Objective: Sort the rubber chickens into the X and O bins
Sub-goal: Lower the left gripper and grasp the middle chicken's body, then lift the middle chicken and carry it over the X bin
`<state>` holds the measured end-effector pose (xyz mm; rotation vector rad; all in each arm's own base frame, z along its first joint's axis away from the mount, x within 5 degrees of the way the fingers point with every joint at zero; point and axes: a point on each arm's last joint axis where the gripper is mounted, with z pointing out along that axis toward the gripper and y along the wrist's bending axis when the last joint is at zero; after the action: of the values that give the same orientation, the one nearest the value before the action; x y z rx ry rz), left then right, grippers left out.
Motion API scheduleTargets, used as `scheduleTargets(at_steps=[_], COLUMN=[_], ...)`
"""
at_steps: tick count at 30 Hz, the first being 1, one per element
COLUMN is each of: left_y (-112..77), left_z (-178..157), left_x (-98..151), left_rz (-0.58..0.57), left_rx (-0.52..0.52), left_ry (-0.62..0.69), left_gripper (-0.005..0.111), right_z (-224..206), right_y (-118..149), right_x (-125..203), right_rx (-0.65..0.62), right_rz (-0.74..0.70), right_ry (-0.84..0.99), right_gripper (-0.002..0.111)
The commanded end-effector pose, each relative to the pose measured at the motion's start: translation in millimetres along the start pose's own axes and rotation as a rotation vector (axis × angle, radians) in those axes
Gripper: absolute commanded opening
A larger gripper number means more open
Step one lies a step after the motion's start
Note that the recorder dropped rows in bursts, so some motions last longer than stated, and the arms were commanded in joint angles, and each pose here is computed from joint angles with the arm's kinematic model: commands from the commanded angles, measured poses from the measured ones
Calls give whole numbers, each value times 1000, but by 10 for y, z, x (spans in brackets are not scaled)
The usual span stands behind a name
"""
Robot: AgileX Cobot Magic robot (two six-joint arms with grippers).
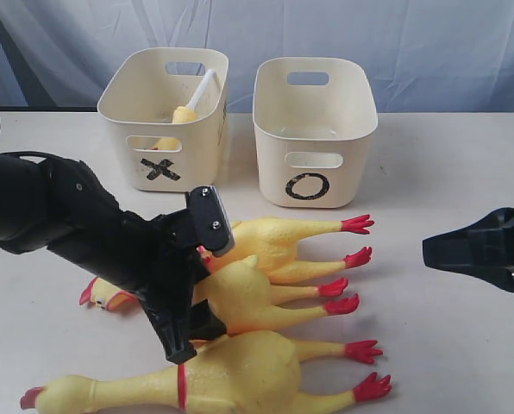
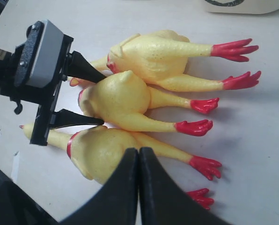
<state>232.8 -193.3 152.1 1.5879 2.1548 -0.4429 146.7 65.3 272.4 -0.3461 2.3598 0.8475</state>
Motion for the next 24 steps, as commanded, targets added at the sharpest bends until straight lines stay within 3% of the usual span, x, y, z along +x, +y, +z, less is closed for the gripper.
scheduleTargets(at_steps=[1,15,24], left_y=[-10,-36,-69], left_z=[15,4,-70], left_x=[-5,10,-92], left_rz=[-12,43,82], left_rx=[1,35,119], left_ry=[-3,26,24], left_gripper=[51,2,0], right_z=[-8,-8,-8], right_y=[11,12,12], right_x=[-20,-18,-18], right_rx=[-5,-7,-7], right_rz=[-6,-6,-6], right_ry=[-7,-5,-5], right_gripper=[0,0,0])
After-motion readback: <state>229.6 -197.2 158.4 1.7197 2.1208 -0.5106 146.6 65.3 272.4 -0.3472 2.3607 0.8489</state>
